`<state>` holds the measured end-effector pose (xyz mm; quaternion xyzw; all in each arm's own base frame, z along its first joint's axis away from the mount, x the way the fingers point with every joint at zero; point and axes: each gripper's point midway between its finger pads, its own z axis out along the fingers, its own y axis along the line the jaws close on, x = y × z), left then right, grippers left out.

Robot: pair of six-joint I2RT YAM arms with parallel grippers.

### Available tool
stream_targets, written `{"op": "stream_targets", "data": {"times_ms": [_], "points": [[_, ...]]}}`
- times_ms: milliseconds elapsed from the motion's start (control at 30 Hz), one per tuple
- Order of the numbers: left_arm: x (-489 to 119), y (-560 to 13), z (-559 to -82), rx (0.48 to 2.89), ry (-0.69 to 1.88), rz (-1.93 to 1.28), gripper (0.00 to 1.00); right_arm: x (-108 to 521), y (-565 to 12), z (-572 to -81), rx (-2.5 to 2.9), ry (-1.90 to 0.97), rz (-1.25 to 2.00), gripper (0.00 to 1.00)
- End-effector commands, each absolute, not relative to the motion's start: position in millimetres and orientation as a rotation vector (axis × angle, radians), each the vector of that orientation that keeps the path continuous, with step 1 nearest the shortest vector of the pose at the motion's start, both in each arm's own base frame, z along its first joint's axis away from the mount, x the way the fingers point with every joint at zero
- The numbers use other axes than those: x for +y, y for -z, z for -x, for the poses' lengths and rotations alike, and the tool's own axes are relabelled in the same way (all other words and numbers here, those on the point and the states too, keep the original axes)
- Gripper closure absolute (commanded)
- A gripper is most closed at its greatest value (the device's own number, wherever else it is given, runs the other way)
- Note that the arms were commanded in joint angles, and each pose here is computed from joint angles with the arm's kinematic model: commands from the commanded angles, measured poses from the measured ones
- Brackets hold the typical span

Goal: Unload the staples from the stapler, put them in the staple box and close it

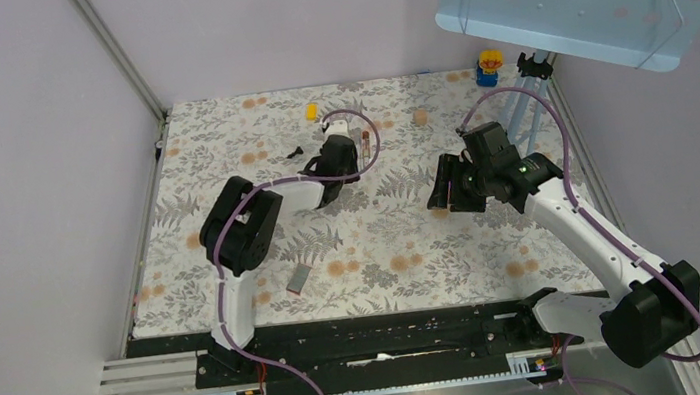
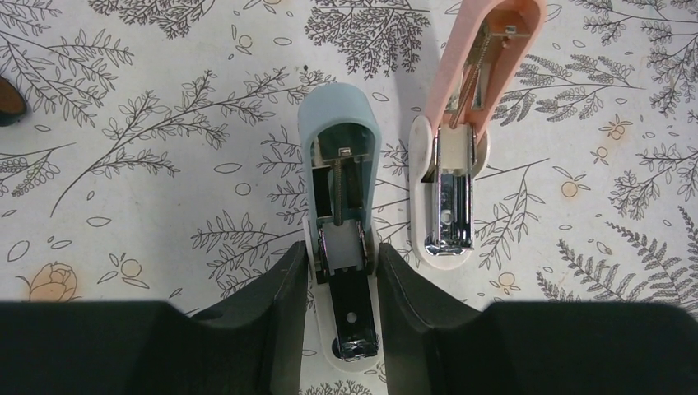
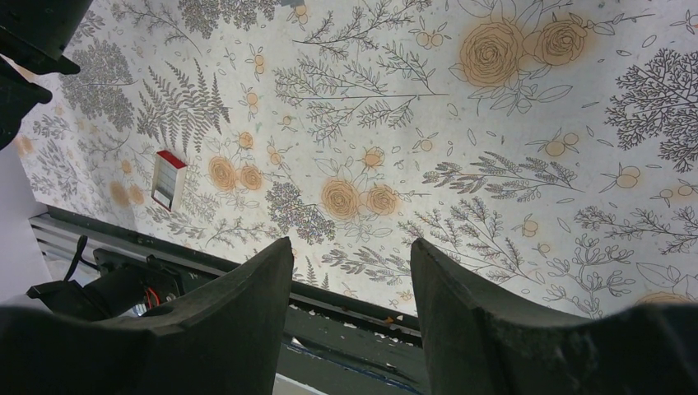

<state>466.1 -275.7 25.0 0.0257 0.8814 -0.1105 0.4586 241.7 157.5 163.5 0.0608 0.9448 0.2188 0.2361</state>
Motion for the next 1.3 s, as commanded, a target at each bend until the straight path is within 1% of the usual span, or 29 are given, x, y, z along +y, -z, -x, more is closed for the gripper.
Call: {"op": "stream_targets", "data": {"times_ms": [0,167,467,600,700,900,1033,1267], "points": [[-270,-13,-473,2.225,0.219,-0.069,0.77,156,-165,-243,2.576,-0.599,-0.147,0.38],[-273,-9,-487,2.262,0.237,-0.07,0.79,154,-165,-242,2.574,-0.591,-0.144,0.38],[-275,-7,-494,2.284,0.221,-0.066,0.78,154,-167,-240,2.567,-0.597,-0.142,0.38],[-277,-11,-498,2.275,0.229,-0.07,0.7,154,-166,-240,2.567,-0.594,-0.14,0.38],[-277,-15,-496,2.269,0.237,-0.066,0.61,153,-167,-239,2.567,-0.591,-0.139,0.38],[-274,-36,-490,2.226,0.271,-0.041,0.48,152,-169,-240,2.558,-0.588,-0.142,0.38],[-276,-65,-486,2.185,0.31,-0.029,0.45,152,-170,-241,2.556,-0.586,-0.144,0.38],[-273,-137,-472,2.071,0.395,0.018,0.43,154,-178,-247,2.526,-0.591,-0.162,0.38]]}}
